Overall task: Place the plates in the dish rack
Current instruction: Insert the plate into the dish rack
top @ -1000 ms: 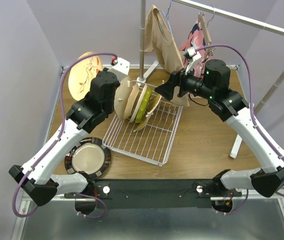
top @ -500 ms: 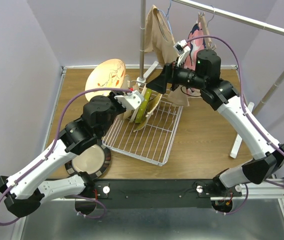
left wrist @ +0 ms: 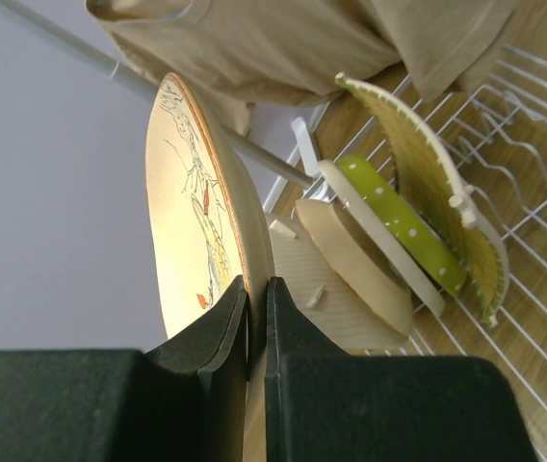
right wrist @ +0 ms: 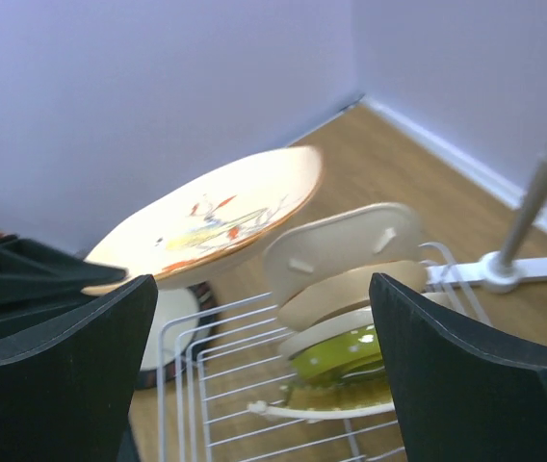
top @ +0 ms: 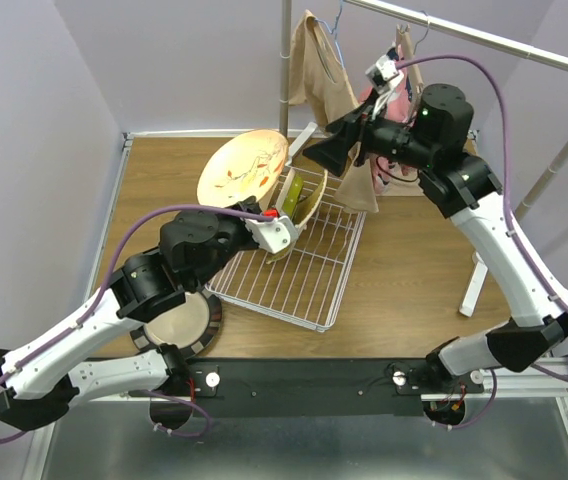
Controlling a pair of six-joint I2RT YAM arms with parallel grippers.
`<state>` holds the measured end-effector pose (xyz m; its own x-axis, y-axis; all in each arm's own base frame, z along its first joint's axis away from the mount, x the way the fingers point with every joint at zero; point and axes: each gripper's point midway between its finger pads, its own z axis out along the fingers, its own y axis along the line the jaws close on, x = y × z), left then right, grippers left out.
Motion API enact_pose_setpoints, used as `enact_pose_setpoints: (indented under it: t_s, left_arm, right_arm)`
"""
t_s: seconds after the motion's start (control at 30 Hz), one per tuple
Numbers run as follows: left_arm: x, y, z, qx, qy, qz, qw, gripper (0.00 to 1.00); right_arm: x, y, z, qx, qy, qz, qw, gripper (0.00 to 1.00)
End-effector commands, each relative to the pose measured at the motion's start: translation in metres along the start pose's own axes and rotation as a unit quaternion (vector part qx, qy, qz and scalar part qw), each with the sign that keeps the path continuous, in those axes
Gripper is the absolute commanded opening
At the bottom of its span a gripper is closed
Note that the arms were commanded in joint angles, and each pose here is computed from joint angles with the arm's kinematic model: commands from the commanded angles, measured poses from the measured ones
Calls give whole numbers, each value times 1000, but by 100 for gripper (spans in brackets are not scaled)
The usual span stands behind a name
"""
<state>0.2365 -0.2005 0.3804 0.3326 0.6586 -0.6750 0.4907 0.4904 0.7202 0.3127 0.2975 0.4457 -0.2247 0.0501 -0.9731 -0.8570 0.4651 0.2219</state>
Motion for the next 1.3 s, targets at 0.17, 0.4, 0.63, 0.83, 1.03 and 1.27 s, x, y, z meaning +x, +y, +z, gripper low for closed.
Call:
enact_pose_setpoints:
  t_s: [0.17,0.4,0.63,0.83,1.03,1.27]
  left_arm:
    - [-86,35,-22,-28,-154,-60,986,0]
    - [-124,15,-20,10,-203,-98,974,0]
    - [-156,-3,-18,31,-228,-118,966,0]
    - [-169,-18,-12,46,-241,-137,960,0]
    - [-184,-17,-10,38,-260,-175,949,0]
    - [-188,-27,-1,42,-268,-234,934,0]
  right_arm:
    - [-77,-38,-54,143,-99,-92,980,100]
    - [-98,-65,-86,217,-130,-95,963,100]
    - [-102,-79,-108,243,-144,-78,956,100]
    - [-90,-57,-107,191,-132,-76,970,100]
    - [-83,-50,-109,181,-130,-62,973,100]
    - [-85,-54,-115,197,-136,-56,969,100]
